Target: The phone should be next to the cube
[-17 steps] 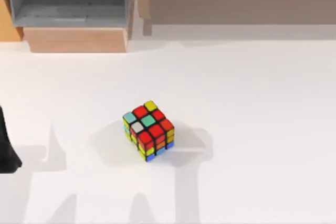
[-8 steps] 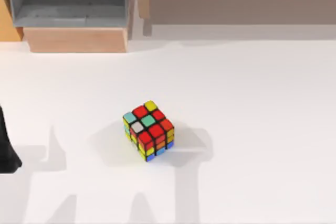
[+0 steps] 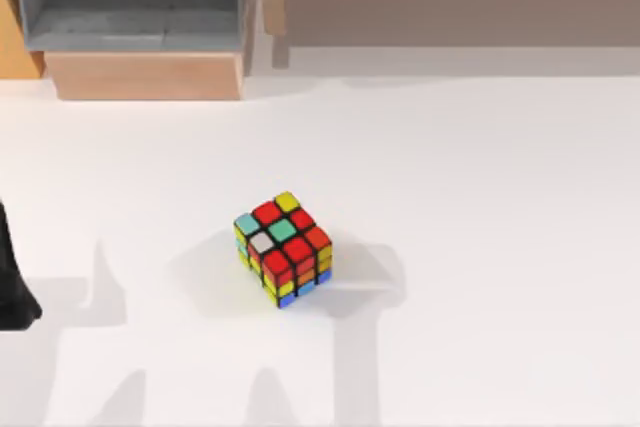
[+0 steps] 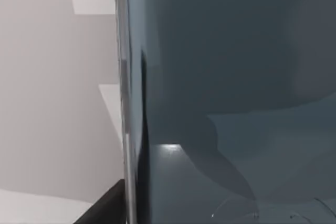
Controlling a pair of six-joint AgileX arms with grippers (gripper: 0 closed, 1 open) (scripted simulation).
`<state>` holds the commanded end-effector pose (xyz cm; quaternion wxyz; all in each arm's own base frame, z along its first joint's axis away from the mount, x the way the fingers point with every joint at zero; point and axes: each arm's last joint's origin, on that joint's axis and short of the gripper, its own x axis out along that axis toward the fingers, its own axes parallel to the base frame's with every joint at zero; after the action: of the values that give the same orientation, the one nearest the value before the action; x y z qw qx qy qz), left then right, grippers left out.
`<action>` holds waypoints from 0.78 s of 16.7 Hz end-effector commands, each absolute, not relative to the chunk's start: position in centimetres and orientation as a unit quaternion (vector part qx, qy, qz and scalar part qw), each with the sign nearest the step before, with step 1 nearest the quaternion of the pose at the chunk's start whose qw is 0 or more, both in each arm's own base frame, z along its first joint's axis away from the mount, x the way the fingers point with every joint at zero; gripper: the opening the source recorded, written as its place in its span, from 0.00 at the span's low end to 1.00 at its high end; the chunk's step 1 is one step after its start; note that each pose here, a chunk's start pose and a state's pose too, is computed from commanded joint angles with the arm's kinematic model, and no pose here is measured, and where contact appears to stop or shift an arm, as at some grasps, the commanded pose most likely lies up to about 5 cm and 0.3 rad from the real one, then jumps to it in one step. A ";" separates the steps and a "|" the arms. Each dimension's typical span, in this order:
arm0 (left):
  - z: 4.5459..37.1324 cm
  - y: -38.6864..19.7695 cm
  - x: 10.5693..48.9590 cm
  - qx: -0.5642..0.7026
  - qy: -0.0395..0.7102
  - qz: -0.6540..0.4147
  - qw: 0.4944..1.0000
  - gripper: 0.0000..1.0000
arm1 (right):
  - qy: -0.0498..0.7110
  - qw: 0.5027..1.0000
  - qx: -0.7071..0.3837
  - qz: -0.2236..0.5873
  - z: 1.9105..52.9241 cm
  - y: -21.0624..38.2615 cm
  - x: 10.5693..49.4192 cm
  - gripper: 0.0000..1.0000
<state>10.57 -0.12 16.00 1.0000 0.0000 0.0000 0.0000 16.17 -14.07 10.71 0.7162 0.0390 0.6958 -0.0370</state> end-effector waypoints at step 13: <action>16.0 -0.1 10.6 0.000 0.000 0.000 1.000 1.00 | 0.693 0.719 0.040 -0.039 13.3 -14.1 16.2 0.00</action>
<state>10.57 -0.12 16.00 1.0000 0.0000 0.0000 0.0000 16.22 -14.06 13.32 0.7191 0.0396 0.6927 -0.0389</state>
